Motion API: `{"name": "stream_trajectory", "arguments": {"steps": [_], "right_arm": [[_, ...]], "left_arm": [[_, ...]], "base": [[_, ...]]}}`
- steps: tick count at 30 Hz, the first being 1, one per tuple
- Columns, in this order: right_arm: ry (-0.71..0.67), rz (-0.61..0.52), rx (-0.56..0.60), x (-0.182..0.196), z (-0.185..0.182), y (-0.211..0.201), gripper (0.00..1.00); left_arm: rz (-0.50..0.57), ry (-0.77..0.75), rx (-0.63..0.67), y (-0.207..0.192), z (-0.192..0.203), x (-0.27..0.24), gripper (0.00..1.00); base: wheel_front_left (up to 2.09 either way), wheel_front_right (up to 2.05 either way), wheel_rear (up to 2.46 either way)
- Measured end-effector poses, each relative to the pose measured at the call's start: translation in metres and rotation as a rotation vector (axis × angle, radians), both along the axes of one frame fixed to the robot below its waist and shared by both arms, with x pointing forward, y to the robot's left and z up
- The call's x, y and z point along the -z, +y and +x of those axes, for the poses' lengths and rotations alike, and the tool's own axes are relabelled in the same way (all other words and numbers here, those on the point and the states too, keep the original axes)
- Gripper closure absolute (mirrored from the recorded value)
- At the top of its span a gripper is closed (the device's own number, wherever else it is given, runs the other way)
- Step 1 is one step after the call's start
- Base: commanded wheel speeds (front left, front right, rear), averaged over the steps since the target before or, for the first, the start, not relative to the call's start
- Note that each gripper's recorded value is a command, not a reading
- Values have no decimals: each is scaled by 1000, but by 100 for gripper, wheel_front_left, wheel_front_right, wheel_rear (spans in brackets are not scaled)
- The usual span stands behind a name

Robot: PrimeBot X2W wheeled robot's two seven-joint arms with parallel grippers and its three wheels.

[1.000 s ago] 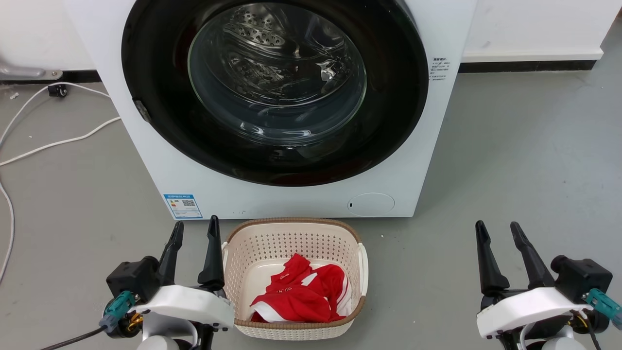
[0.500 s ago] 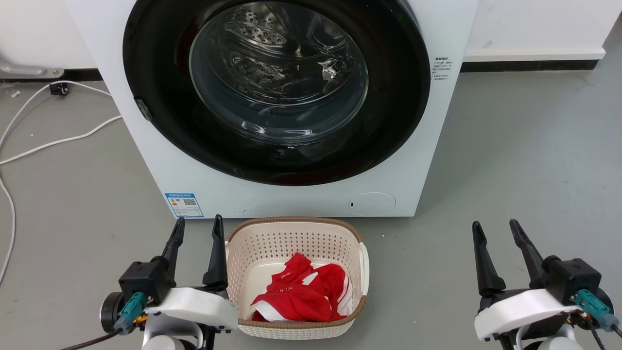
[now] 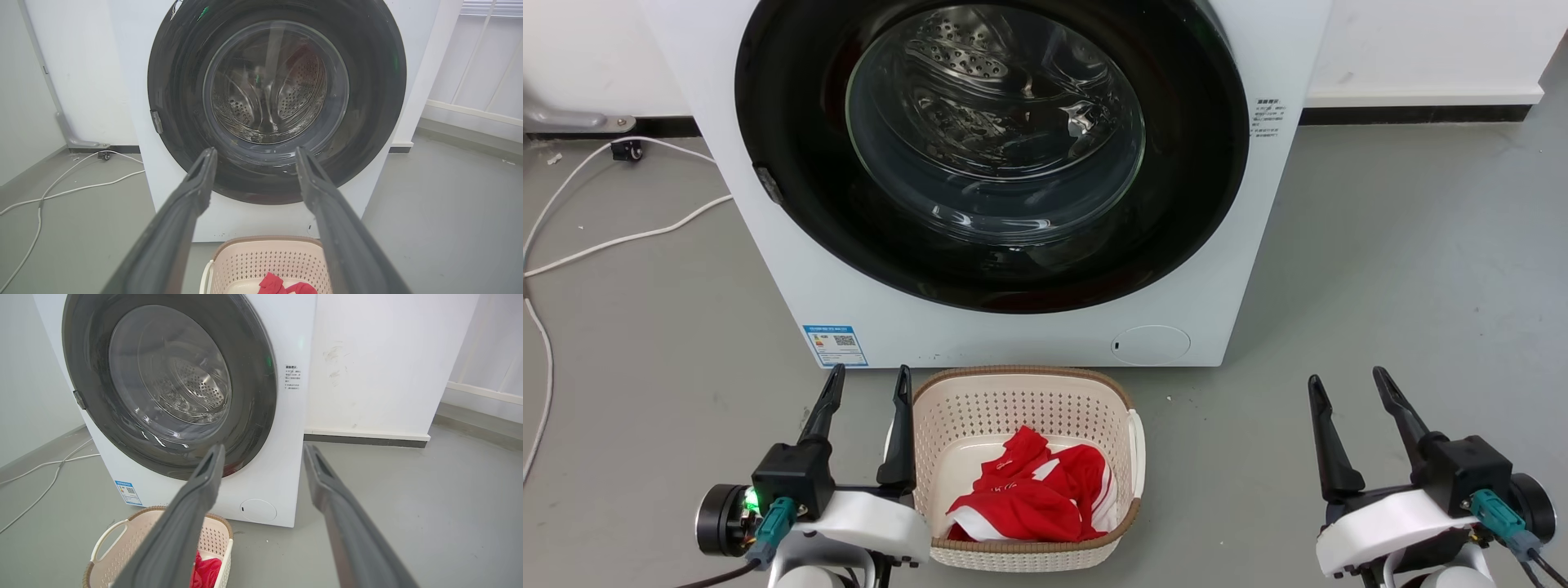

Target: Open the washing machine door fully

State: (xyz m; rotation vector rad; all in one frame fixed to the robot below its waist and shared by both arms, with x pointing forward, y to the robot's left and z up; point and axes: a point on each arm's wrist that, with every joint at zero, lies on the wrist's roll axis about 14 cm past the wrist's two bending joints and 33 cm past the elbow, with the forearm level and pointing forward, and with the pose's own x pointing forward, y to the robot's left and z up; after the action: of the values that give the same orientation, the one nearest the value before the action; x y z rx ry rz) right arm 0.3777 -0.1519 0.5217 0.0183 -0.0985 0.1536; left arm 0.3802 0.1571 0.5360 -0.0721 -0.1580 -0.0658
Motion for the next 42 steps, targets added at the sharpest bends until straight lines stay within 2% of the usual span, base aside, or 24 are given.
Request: {"name": "stream_trajectory", "arguments": {"steps": [7,21,22,23,24,38,40,41,42], "right_arm": [[-4,-38,-5,1,0,1,0],[8,-28,-6,5,0,2,0],[15,-22,-6,6,0,2,18],[17,-21,-5,7,0,1,67],[18,-19,-5,7,0,2,100],[52,80,13,12,2,-3,100],[43,156,30,10,3,-8,100],[43,156,30,10,3,-8,100],[36,366,60,5,5,-16,100]], "left_arm": [[41,-3,6,-3,0,2,0],[39,8,-3,-1,0,6,0],[39,8,-3,-1,0,6,0],[39,9,-5,0,0,6,0],[39,9,-5,0,0,6,0],[30,8,-11,2,1,6,0],[29,9,-11,2,1,6,0],[29,9,-11,2,1,6,0],[28,10,-9,2,1,6,0]], "base": [[0,0,0],[0,0,0],[0,0,0],[0,0,0],[0,0,0],[0,0,0],[0,0,0],[0,0,0],[0,0,0]]}}
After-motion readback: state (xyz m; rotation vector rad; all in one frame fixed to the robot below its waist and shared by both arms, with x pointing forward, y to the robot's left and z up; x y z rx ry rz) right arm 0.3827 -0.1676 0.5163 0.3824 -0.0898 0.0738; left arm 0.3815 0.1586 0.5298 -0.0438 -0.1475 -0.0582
